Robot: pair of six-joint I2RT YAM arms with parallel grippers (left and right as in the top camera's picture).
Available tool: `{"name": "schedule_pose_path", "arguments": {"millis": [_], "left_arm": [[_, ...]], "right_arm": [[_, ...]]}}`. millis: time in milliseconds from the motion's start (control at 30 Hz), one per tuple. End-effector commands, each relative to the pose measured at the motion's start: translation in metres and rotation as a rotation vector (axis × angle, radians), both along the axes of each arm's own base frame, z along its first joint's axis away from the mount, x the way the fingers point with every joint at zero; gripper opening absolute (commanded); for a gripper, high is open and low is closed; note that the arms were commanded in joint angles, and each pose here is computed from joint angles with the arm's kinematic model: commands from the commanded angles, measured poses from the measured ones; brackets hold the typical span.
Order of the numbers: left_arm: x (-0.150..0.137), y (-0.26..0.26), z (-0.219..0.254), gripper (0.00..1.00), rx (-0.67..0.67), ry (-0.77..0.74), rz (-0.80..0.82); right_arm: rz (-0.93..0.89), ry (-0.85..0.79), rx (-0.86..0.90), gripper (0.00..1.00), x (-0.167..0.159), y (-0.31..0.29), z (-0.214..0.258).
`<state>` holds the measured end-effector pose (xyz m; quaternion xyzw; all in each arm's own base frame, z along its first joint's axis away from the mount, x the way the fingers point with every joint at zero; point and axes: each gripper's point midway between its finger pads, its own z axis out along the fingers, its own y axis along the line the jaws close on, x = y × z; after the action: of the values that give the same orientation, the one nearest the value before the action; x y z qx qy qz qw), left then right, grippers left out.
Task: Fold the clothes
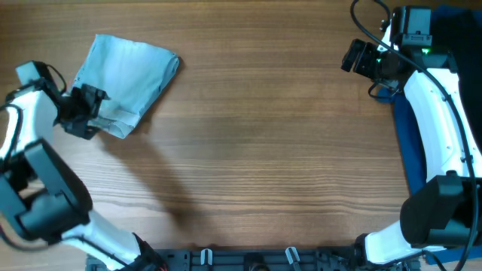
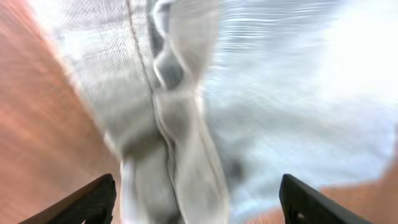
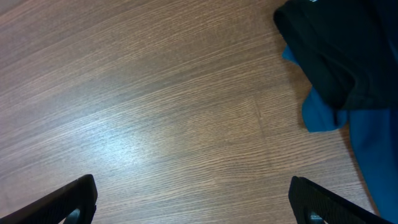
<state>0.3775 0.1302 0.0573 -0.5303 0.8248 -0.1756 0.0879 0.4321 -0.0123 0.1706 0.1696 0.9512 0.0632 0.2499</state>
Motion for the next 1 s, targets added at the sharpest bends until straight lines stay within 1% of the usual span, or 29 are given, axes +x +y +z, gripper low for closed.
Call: {"name": "schedule_pose_path", "arguments": {"millis": [0,33,67,133,167,200,367,400,467,533,600,700,800,867,967], "left_arm": [[-0.006,0.011,0.071,0.84,0.185,-0.106,-0.061],[-0.011,0.008,0.083,0.84,0.21,-0.118,-0.084],[-0.011,0.0,0.095,0.77,0.233,-0.148,-0.133],[-0.004,-0.018,0.106,0.26,0.28,-0.197,-0.252],[0.001,-0.028,0.108,0.11,0.294,-0.216,-0.306],[0.007,-0.039,0.109,0.04,0.306,-0.235,-0.352],[0.055,-0.123,0.118,0.04,0.408,-0.423,-0.697],[0.063,-0.141,0.12,0.04,0.431,-0.457,-0.742],[0.075,-0.161,0.117,0.04,0.497,-0.473,-0.777],[0.082,-0.168,0.108,0.04,0.585,-0.439,-0.785],[0.086,-0.175,0.095,0.04,0.629,-0.41,-0.816],[0.088,-0.185,0.066,0.04,0.636,-0.363,-0.906],[0.088,-0.18,0.022,0.04,0.637,-0.275,-1.013],[0.087,-0.176,0.009,0.04,0.634,-0.245,-1.034],[0.088,-0.166,-0.005,0.04,0.625,-0.216,-1.025]], "right_arm": [[-0.003,0.0,-0.016,0.99,0.0,-0.001,-0.001],[-0.003,0.0,-0.016,0.99,0.0,-0.001,0.0],[-0.003,0.0,-0.016,1.0,0.0,-0.001,0.0],[-0.004,0.0,-0.016,1.0,0.0,-0.001,0.0],[-0.004,0.0,-0.016,0.99,0.0,-0.001,0.0],[-0.004,0.0,-0.016,0.99,0.0,-0.001,0.0],[-0.003,0.0,-0.015,1.0,0.0,-0.001,0.0],[-0.003,0.0,-0.015,0.99,0.0,-0.001,0.0],[-0.004,0.0,-0.016,0.99,0.0,-0.001,0.0],[-0.003,0.0,-0.016,0.99,0.0,-0.001,0.0],[-0.004,0.0,-0.016,0.99,0.0,-0.001,0.0],[-0.004,0.0,-0.016,1.0,0.0,-0.001,0.0],[-0.004,0.0,-0.016,1.0,0.0,-0.001,0.0],[-0.004,0.0,-0.016,1.0,0.0,-0.001,0.0],[-0.003,0.0,-0.016,0.99,0.0,-0.001,-0.001]]}}
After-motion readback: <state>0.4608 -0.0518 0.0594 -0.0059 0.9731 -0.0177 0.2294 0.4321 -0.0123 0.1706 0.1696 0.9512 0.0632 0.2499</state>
